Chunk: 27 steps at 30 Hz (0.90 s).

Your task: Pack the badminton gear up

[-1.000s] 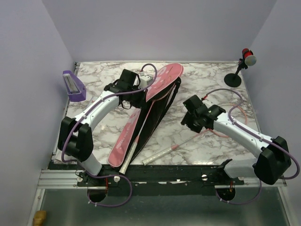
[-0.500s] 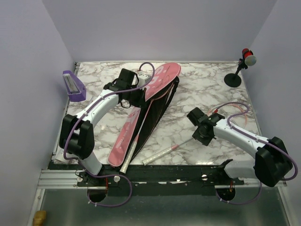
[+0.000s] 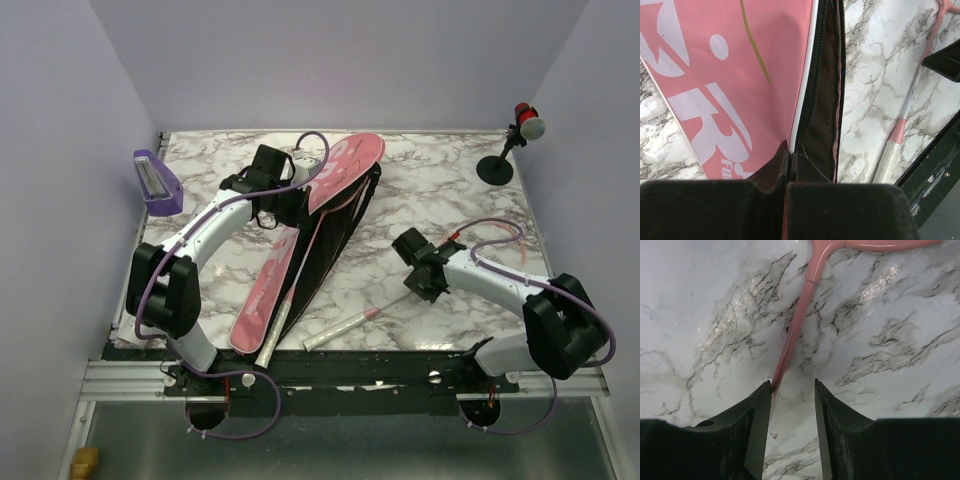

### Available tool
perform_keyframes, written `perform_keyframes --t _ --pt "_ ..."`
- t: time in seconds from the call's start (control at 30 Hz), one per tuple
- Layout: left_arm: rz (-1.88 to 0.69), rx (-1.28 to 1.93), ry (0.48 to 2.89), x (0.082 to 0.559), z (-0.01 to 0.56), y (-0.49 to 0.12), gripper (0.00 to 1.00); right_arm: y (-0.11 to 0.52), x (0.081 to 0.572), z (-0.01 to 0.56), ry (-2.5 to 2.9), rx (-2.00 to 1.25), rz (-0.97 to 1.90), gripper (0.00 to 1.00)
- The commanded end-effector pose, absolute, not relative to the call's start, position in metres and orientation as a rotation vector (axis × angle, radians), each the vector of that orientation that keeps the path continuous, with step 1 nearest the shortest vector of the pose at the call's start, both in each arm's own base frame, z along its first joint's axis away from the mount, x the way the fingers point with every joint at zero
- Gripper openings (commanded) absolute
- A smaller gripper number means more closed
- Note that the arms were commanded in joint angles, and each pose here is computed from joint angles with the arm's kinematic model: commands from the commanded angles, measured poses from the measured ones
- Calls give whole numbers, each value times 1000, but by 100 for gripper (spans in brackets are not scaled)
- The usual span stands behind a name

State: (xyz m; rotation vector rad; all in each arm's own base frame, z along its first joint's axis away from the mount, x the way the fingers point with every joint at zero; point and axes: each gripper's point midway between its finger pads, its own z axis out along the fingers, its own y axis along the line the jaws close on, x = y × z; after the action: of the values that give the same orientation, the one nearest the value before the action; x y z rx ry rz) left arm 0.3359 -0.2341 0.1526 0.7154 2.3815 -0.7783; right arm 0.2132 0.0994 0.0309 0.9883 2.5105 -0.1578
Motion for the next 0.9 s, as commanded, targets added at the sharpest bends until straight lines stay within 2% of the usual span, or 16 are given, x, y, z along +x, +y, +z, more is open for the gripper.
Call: perform_keyframes --t 0.0,0.1,0.2,0.5,0.63,0.87 --pt "-807 730 2312 343 176 -239 0 88 216 13 2458 1029 -229 44" --pt "-806 733 2309 343 177 -239 0 87 214 5 2470 1023 -241 31" --pt "-803 730 2312 344 177 -239 0 87 215 2 2480 993 -258 0" --pt "-799 718 2314 355 173 -243 0 103 221 54 2527 691 -63 0" --pt "-810 696 2330 366 167 -249 0 99 195 70 2568 656 2 0" --pt "-780 668 2332 389 163 -254 0 123 151 79 2679 564 325 0"
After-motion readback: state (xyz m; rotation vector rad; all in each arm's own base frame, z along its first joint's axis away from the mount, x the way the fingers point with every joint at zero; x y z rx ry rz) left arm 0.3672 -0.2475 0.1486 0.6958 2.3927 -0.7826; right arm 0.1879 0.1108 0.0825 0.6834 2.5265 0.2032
